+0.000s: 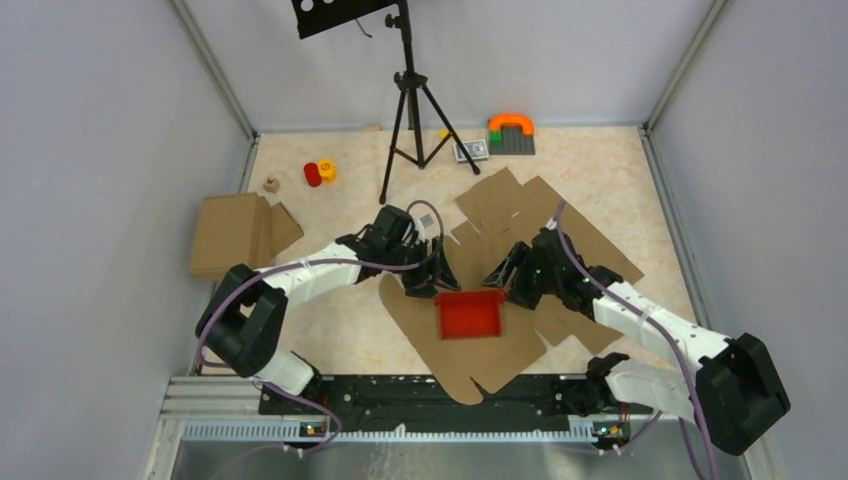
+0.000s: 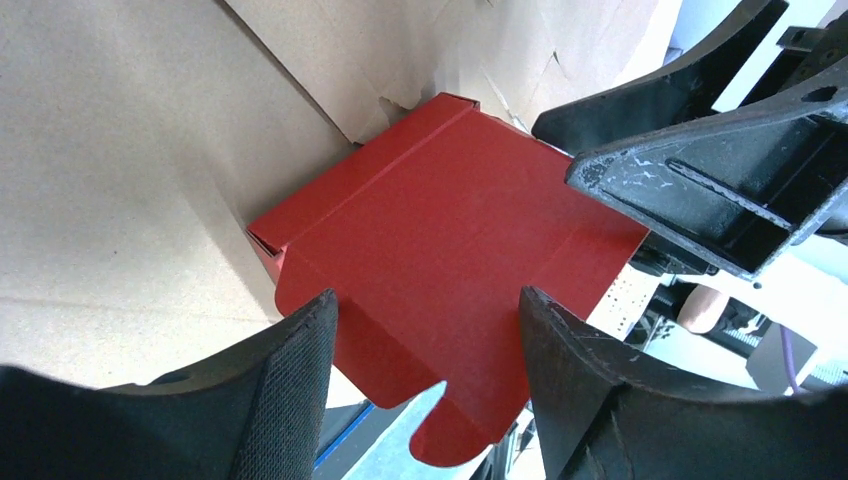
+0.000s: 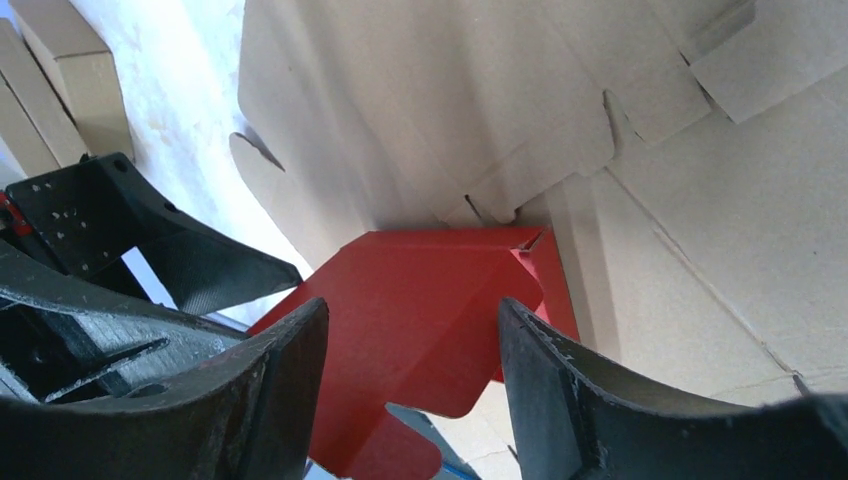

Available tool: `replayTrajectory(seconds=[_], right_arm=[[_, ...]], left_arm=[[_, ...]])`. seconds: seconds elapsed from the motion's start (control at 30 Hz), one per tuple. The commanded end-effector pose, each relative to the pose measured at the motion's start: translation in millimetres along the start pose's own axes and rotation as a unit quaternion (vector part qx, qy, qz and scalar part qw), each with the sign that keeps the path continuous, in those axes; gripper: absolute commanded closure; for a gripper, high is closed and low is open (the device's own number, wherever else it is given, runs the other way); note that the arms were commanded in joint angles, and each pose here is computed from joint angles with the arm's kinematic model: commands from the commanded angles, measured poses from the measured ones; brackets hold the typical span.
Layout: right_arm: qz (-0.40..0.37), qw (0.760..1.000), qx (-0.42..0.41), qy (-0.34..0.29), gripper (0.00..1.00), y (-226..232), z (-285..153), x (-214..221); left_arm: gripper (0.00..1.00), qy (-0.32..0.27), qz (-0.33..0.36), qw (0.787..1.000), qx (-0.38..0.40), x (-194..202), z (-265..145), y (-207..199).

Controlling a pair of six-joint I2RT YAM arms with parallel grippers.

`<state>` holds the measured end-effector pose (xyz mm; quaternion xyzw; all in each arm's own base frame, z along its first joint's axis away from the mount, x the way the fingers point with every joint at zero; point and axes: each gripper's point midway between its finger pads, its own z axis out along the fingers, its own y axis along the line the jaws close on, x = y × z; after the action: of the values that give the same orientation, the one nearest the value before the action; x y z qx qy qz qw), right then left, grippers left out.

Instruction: Fold the paper box

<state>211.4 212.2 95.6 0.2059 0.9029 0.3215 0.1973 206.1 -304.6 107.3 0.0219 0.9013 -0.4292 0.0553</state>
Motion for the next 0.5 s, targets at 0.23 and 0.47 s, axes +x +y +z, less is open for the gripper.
replayTrajectory(seconds=[0.23, 0.47], right_arm=[[0.022, 1.0, 0.017, -0.006, 0.29, -7.7, -4.4, 10.4], [0.025, 1.0, 0.006, -0.003, 0.31, -4.2, -7.2, 13.1]], left_arm=[[0.28, -0.048, -0.019, 0.999, -0.007, -1.0, -0.2, -6.3], [0.23, -0.055, 0.004, 0.998, -0.028, -1.7, -11.8, -6.1]])
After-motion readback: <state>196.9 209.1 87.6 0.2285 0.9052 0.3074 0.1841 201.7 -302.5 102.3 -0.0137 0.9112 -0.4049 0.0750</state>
